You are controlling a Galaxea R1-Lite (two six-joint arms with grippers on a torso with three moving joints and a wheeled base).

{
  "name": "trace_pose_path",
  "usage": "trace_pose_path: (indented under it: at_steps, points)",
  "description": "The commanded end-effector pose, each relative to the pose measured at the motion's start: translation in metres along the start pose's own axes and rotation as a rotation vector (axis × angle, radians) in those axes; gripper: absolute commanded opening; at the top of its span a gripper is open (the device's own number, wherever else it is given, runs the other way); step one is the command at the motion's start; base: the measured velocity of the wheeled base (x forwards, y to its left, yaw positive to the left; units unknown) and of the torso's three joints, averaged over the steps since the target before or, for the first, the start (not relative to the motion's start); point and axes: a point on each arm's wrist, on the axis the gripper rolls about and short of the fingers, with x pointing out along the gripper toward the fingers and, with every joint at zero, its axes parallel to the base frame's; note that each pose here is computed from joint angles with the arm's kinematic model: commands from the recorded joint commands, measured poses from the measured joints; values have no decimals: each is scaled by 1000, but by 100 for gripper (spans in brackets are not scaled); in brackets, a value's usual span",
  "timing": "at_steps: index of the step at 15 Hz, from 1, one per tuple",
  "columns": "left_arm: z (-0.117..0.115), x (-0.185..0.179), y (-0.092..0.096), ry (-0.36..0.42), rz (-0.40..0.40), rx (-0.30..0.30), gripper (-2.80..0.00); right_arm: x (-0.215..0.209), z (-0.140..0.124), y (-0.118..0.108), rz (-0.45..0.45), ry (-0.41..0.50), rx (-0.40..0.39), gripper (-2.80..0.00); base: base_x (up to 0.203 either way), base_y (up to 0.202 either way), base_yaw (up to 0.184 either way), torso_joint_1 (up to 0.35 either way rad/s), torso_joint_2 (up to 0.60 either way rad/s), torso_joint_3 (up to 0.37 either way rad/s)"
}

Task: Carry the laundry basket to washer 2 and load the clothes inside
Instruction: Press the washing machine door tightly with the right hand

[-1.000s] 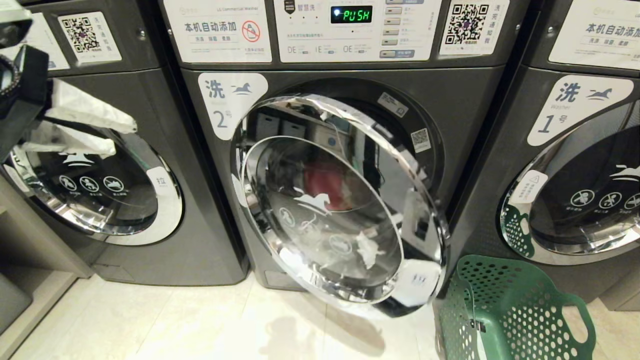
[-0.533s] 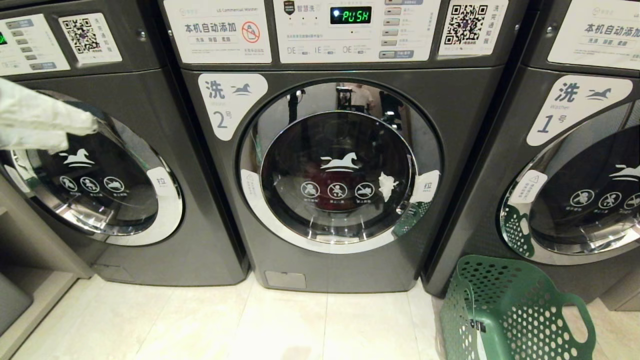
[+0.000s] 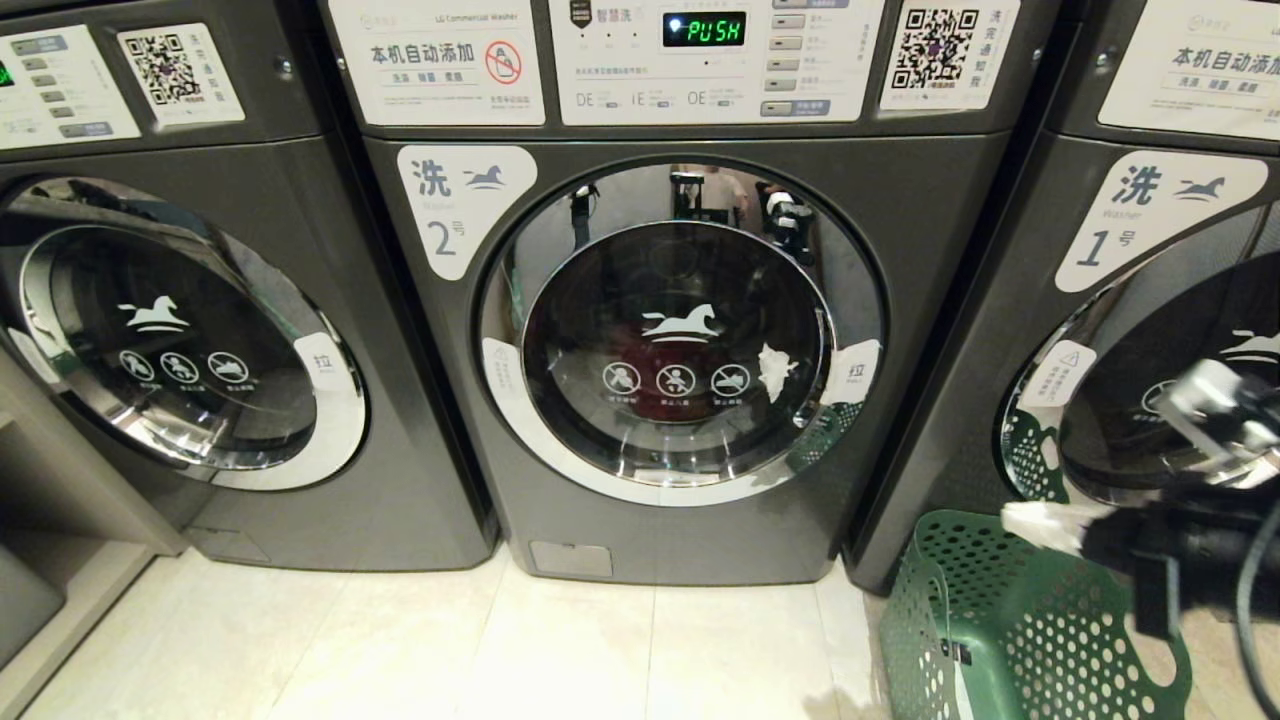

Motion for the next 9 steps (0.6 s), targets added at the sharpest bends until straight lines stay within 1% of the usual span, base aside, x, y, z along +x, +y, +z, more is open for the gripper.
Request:
trace_pose_path:
  at_steps: [1, 3, 5, 6, 7, 8, 9]
  points:
    - [-15, -22, 13, -47, 22, 0, -280, 92, -23, -31, 50, 160, 54, -280, 0, 0, 0, 0, 0, 0]
    - [-39, -33, 24, -56, 110, 36, -280, 144, -13, -46, 26, 94, -1, -280, 0, 0, 0, 0, 0, 0]
    - [-69, -43, 33, -48, 171, 46, -280, 185, -7, -59, -44, 19, -46, -280, 0, 0, 0, 0, 0, 0]
    - [-86, -51, 36, -40, 209, 42, -280, 200, -5, -65, -109, -33, -70, -280, 0, 0, 0, 0, 0, 0]
    - [-107, -61, 37, -29, 257, 35, -280, 208, 0, -70, -203, -88, -90, -280, 0, 0, 0, 0, 0, 0]
    - [-128, -69, 34, -14, 305, 34, -280, 210, 3, -72, -253, -99, -94, -280, 0, 0, 0, 0, 0, 0]
    - [-146, -73, 27, 12, 357, 34, -280, 210, 4, -72, -270, -103, -94, -280, 0, 0, 0, 0, 0, 0]
